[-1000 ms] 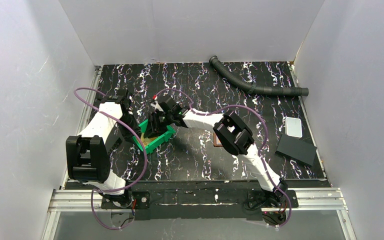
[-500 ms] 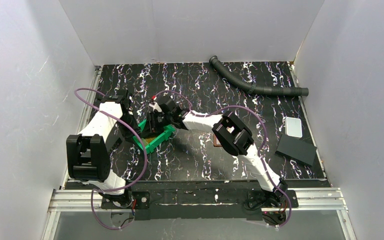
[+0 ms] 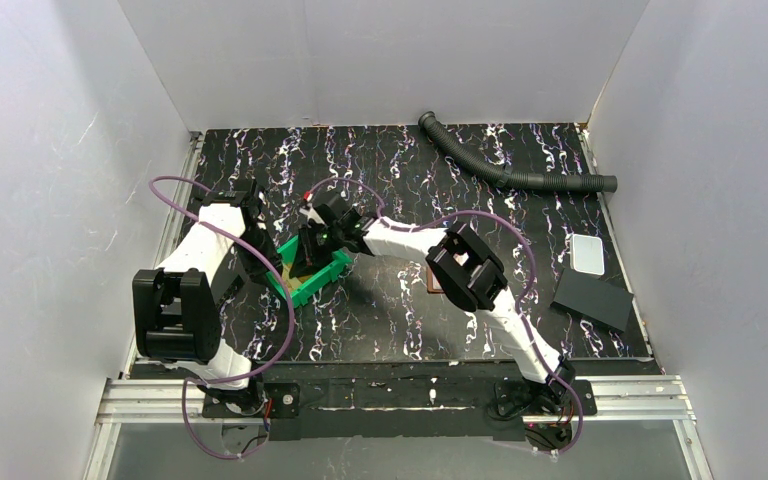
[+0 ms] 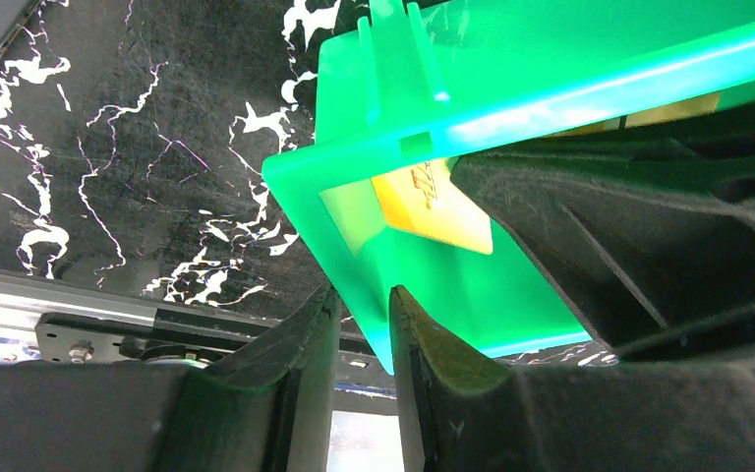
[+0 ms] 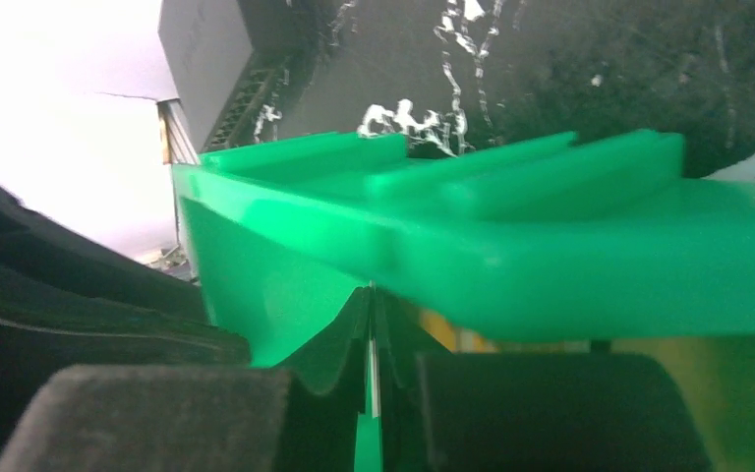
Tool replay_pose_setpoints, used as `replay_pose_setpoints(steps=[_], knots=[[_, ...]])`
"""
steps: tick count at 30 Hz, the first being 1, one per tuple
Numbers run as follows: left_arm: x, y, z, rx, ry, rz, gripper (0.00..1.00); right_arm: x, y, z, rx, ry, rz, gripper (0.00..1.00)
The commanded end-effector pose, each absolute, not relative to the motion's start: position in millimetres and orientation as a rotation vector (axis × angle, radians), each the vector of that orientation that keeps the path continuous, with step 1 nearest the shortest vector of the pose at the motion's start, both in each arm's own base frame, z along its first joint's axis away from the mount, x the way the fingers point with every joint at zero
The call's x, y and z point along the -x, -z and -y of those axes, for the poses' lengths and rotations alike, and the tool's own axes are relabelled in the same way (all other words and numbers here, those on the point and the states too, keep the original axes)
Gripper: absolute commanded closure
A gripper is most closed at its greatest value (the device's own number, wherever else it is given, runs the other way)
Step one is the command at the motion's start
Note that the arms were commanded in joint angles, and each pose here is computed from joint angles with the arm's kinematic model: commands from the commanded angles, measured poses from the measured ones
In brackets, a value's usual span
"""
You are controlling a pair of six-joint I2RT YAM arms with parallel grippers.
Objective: Put the credit cards into the card holder
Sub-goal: Pick up the credit card from the storage box.
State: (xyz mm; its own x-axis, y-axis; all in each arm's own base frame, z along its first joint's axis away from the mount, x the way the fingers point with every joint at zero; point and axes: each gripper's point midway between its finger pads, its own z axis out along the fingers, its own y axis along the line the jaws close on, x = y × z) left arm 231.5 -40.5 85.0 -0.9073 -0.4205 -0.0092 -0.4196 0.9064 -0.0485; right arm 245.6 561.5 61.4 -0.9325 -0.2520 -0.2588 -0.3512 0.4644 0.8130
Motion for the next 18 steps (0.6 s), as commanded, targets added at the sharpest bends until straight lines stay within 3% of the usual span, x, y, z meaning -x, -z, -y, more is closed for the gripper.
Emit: replay_pose_setpoints(steps=[1,4,11,18], knots=[[-239,-93,40,0.645,0.081,-3.021,0.76,-265,-102,-568,0.624,-1.441,-2.473,0.99],[-242,-99,38,0.612,0.070,-3.005,0.73,-284,-125,-559,0.594,-1.420,-2.443,0.99],[-253,-135,36,0.565,0.097,-2.905,0.54,-310,-146,-533,0.489,-1.440,-2.439,0.99],[-255,-152,64,0.550,0.356,-2.805,0.40,-322,-152,-523,0.503,-1.508,-2.370,0.99]])
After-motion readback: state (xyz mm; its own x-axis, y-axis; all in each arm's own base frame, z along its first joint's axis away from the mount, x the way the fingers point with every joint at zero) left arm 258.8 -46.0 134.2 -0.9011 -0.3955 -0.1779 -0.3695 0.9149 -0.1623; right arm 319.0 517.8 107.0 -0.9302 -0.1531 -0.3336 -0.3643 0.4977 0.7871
